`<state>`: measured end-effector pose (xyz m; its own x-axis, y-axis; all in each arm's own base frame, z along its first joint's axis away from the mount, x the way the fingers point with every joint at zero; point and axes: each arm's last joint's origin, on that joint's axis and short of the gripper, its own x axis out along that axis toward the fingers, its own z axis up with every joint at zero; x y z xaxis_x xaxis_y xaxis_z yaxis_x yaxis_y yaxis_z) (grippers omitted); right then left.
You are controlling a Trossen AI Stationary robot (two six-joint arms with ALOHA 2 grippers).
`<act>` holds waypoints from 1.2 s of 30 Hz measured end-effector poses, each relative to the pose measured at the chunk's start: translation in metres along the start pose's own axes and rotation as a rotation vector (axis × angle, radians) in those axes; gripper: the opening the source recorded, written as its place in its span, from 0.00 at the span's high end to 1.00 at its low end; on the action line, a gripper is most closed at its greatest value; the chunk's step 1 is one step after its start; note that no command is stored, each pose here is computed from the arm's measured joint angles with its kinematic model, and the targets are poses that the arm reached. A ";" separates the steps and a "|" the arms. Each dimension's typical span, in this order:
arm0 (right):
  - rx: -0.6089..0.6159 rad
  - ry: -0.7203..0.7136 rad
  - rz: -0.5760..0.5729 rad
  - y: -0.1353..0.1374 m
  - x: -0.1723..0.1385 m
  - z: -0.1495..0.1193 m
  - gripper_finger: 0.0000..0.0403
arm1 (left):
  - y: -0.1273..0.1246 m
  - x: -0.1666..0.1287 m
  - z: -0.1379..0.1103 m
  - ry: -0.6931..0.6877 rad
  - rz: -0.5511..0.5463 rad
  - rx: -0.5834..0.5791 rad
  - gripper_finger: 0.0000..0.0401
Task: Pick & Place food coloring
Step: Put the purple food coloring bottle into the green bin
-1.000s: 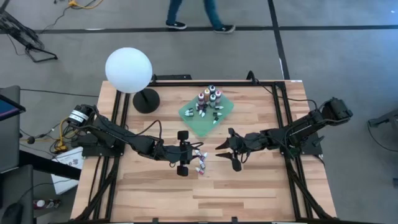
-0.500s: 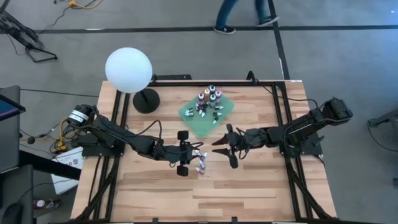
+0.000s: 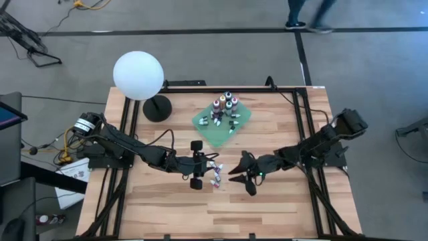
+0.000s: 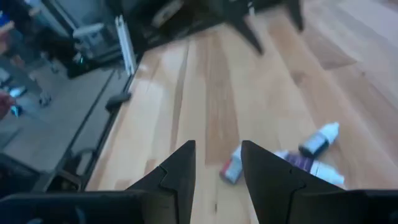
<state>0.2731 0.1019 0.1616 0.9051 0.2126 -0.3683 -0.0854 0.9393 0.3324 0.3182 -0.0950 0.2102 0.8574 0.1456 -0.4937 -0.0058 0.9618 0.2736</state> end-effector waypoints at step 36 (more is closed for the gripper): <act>-0.215 0.091 0.024 -0.026 0.003 0.038 0.70 | 0.003 0.002 -0.013 0.131 -0.131 -0.035 0.72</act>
<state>0.2935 0.0679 0.1852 0.8611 0.2503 -0.4426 -0.2025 0.9673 0.1530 0.3129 -0.0888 0.1989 0.7777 0.0448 -0.6270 0.0818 0.9817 0.1717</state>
